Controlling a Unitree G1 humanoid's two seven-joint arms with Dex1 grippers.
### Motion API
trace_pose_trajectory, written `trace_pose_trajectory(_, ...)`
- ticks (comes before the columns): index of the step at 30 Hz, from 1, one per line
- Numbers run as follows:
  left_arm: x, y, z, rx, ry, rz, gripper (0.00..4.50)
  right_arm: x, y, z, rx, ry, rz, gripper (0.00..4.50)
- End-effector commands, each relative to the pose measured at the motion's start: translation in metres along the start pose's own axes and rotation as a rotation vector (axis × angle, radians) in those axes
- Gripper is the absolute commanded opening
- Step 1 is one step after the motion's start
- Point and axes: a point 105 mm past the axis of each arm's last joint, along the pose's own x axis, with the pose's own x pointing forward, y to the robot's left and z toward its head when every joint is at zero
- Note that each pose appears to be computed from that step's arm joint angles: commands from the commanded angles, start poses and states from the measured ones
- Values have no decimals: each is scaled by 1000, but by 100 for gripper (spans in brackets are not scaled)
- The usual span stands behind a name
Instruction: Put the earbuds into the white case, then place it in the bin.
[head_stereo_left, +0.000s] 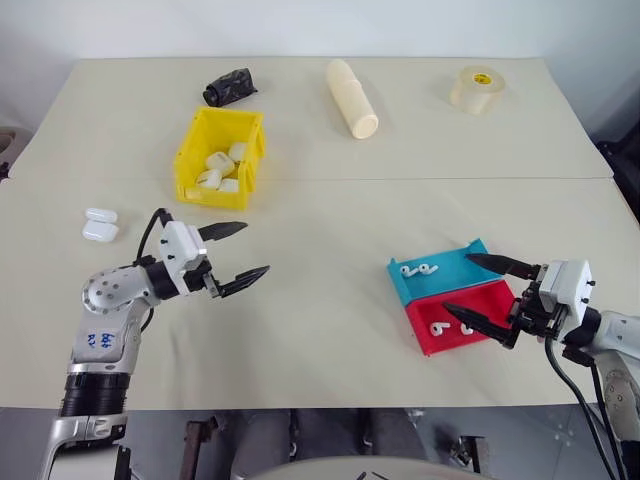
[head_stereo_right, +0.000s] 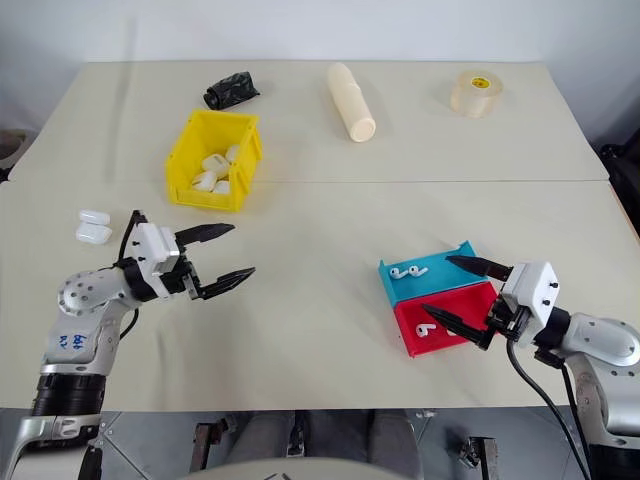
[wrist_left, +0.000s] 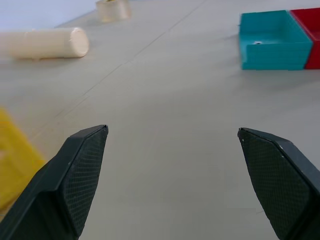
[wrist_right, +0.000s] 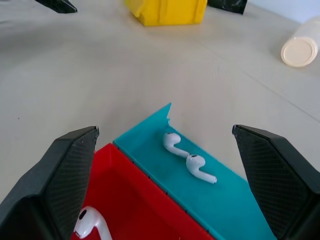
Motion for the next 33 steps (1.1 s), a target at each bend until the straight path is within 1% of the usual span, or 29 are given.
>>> trace_pose_trajectory(1, -17, 13, 13, 0, -38, 144, 442, 7, 3, 7, -14, -49, 39, 450)
trace_pose_trajectory(5, -62, 31, 3, -57, 4, 468, 442, 27, 11, 24, -26, -179, 114, 450)
trace_pose_trajectory(7, -83, 36, -3, -73, 40, 592, 442, 37, 15, 30, -34, -214, 146, 450)
trace_pose_trajectory(11, -132, 29, -20, -230, 87, 869, 442, 57, 29, 44, -60, -312, 201, 450)
trace_pose_trajectory(15, -155, 17, -31, -320, 136, 1004, 442, 63, 39, 46, -72, -369, 231, 450)
trace_pose_trajectory(20, -163, 19, -34, -357, 164, 1052, 442, 64, 45, 43, -65, -371, 266, 450)
trace_pose_trajectory(23, -162, 31, -31, -350, 185, 1050, 442, 62, 44, 38, -57, -327, 287, 450)
trace_pose_trajectory(25, -159, 44, -26, -325, 243, 997, 442, 59, 40, 35, -41, -306, 278, 450)
trace_pose_trajectory(28, -160, 67, -21, -360, 353, 926, 442, 57, 37, 33, -22, -283, 275, 450)
trace_pose_trajectory(31, -161, 83, -22, -391, 471, 842, 442, 58, 35, 32, -16, -274, 272, 450)
trace_pose_trajectory(33, -163, 101, -20, -389, 523, 811, 442, 59, 35, 31, -12, -272, 272, 450)
